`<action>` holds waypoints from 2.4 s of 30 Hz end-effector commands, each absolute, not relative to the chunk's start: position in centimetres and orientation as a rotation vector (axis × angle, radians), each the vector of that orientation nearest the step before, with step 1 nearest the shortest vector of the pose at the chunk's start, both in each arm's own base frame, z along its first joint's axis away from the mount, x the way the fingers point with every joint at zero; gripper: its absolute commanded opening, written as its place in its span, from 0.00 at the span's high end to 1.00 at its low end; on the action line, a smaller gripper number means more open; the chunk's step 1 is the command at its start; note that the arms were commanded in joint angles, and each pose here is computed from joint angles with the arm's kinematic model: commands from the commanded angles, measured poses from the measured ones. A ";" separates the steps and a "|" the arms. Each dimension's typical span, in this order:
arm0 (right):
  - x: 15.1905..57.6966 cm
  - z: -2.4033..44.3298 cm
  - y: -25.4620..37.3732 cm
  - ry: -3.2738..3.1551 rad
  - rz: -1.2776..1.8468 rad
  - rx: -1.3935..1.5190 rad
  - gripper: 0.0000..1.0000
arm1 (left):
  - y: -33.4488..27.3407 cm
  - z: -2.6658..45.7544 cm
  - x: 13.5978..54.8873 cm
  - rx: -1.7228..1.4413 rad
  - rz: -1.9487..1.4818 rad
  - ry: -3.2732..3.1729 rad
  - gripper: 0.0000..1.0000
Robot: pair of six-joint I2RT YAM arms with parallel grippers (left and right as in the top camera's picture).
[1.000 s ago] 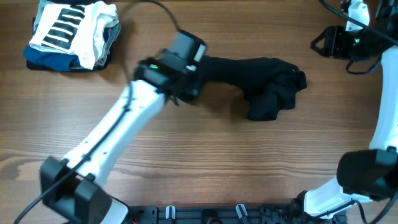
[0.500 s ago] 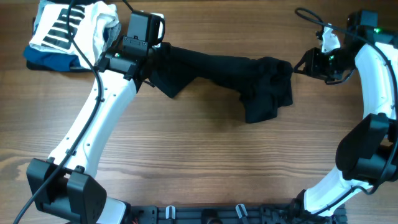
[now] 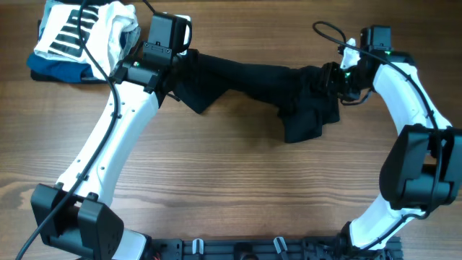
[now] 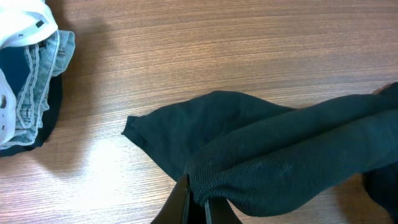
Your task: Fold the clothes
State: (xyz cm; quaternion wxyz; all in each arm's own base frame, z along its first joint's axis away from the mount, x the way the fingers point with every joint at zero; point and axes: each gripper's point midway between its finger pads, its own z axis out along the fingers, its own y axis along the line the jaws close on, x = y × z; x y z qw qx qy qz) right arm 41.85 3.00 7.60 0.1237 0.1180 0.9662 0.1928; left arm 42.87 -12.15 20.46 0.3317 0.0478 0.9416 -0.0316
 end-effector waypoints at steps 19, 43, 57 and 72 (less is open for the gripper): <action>44.2 8.0 0.3 2.779 0.444 0.460 0.96 | -10.5 20.9 43.6 0.074 0.007 2.428 0.96; 42.5 38.2 -12.6 2.216 0.108 0.326 0.96 | -3.0 40.3 40.4 -0.153 -0.048 1.861 0.96; 27.6 51.0 -11.7 1.915 -0.091 0.378 0.96 | -2.2 51.4 28.0 -0.115 -0.169 1.534 0.96; 19.8 51.3 -10.1 1.909 -0.177 0.522 0.96 | -2.0 49.3 22.7 -0.116 -0.201 1.701 0.96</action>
